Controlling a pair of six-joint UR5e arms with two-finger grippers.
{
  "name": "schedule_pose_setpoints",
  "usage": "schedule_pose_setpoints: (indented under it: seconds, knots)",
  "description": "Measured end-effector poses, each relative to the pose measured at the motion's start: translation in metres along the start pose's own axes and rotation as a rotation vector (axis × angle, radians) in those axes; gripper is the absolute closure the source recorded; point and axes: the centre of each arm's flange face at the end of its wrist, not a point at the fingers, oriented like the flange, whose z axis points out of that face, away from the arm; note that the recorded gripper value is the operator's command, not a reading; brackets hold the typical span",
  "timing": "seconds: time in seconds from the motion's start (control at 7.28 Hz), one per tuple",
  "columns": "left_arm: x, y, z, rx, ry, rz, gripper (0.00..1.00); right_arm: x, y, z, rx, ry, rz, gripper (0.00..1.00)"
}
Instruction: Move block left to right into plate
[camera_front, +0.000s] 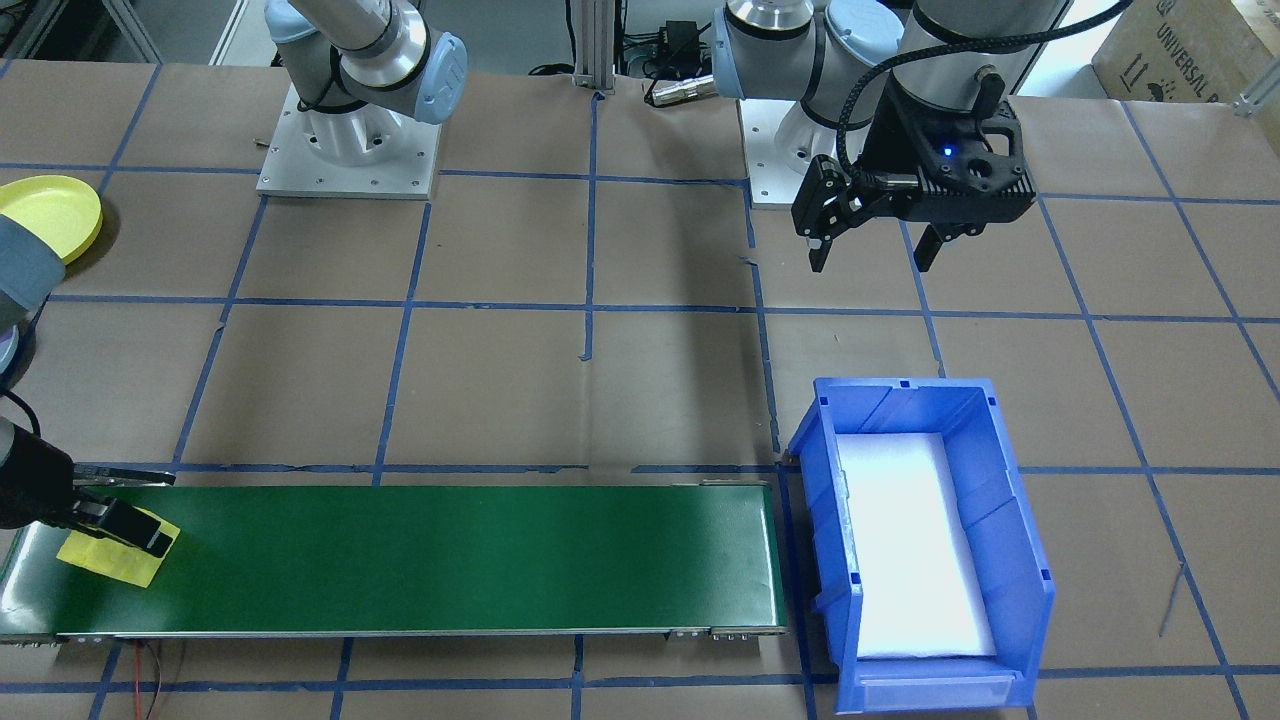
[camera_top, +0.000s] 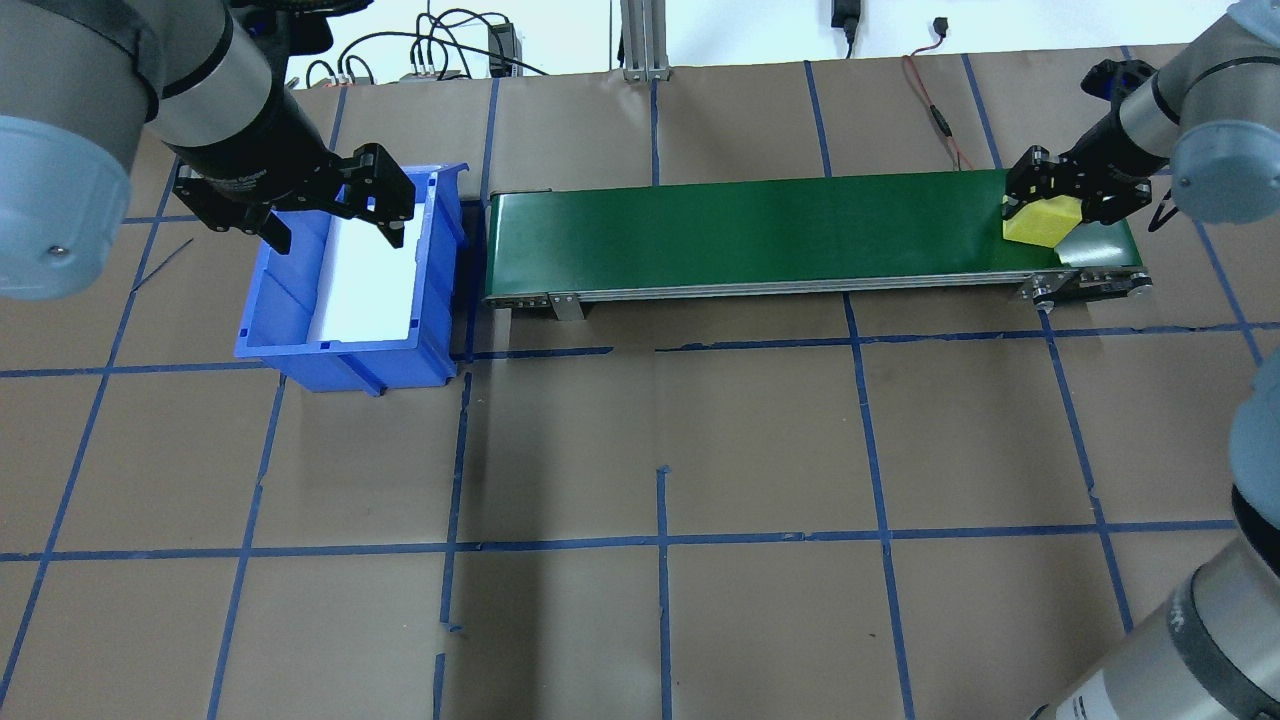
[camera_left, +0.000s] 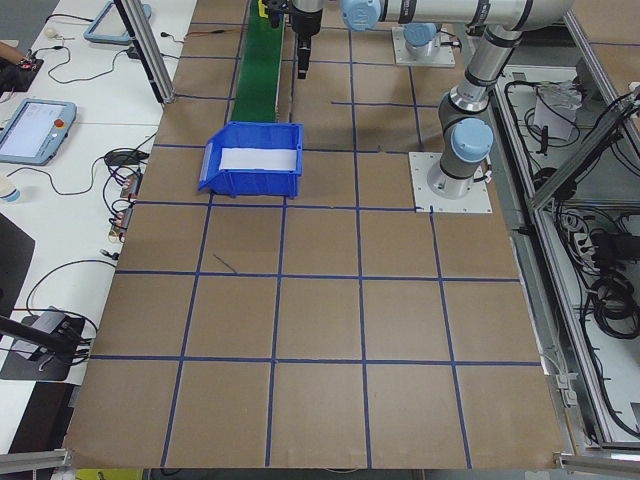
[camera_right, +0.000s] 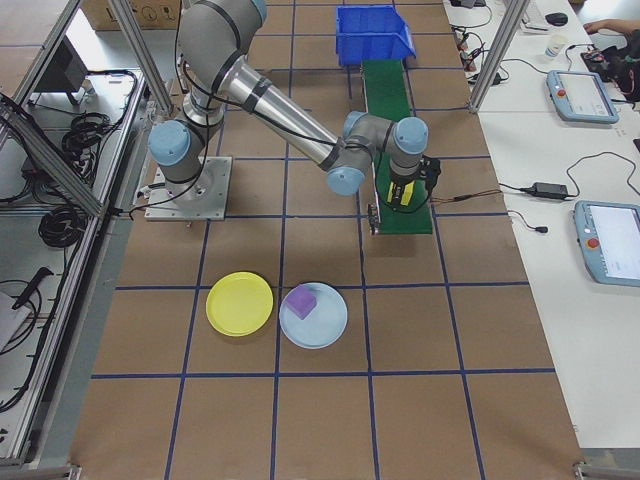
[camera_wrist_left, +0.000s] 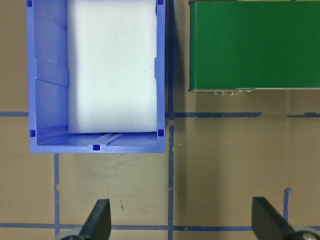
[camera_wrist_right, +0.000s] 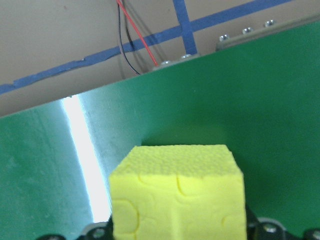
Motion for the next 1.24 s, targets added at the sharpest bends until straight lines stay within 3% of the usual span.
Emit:
schedule_pose_setpoints:
  seconds: [0.41, 0.55, 0.69, 0.82, 1.24]
  knots:
    - [0.0, 0.0, 0.0, 0.0, 0.0, 0.0, 0.0, 0.012, 0.032, -0.048, -0.015, 0.124, -0.128, 0.7]
    - [0.0, 0.0, 0.0, 0.0, 0.0, 0.0, 0.0, 0.03, 0.057, -0.057, -0.071, 0.141, -0.129, 0.7]
    - [0.0, 0.0, 0.0, 0.0, 0.0, 0.0, 0.0, 0.067, 0.09, -0.052, -0.149, 0.13, -0.114, 0.7]
    - [0.0, 0.0, 0.0, 0.0, 0.0, -0.001, 0.0, 0.1, 0.125, -0.052, -0.189, 0.115, -0.116, 0.7]
    - [0.0, 0.0, 0.001, -0.001, 0.0, -0.001, 0.0, 0.201, 0.217, -0.083, -0.23, 0.131, -0.11, 0.69]
